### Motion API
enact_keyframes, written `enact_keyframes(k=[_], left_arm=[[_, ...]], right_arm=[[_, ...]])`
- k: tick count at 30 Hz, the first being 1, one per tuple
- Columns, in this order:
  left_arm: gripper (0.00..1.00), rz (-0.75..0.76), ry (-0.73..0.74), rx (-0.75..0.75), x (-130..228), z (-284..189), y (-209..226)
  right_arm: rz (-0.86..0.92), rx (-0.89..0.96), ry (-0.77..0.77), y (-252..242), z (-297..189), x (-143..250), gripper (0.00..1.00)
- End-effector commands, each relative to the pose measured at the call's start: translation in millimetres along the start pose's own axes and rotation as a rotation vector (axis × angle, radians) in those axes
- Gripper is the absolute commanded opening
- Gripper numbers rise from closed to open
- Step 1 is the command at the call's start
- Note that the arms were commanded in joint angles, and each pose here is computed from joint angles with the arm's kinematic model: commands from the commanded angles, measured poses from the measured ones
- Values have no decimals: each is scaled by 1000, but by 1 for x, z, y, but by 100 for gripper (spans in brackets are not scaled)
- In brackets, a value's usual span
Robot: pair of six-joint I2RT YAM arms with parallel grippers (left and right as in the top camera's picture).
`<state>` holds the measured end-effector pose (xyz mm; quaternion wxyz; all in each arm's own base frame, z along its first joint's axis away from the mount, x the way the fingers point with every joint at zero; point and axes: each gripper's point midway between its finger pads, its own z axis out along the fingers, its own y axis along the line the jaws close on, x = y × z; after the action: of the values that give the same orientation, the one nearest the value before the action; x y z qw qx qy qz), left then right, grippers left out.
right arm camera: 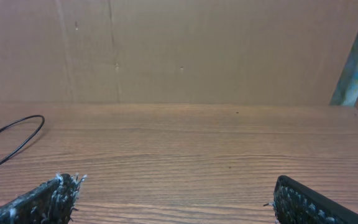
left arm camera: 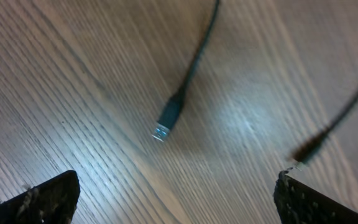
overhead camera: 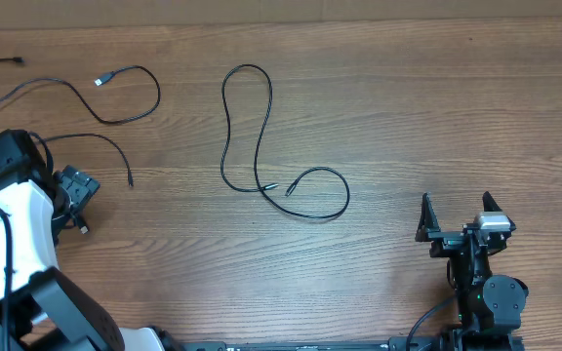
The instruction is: Untangle cables
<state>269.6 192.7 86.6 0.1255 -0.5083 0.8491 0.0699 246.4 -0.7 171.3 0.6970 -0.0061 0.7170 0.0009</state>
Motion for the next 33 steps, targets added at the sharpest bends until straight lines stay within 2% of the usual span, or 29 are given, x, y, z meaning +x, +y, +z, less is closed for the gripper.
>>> enact_keyframes(k=[1,9,18,22,26,30,33], left_arm=[[100,-26,34,-60,0,21,14],[99,-39,97,-99,4,54,21],[100,-52,66,1,-8,63,-1],[94,-9,45,57,-15,66,-12],[84,-10,48,56,-16,75,-13],[80,-7,76,40,-10,90,-12],[68,-9,89,31,-8,98,-11]], right_arm=[[2,-1,-5,0,0,2,100],[2,-1,-5,0,0,2,100],[2,-1,-5,0,0,2,100],[2,-1,-5,0,0,2,100],[2,-1,-5,0,0,2,100],[2,-1,-5,0,0,2,100],[2,-1,-5,0,0,2,100]])
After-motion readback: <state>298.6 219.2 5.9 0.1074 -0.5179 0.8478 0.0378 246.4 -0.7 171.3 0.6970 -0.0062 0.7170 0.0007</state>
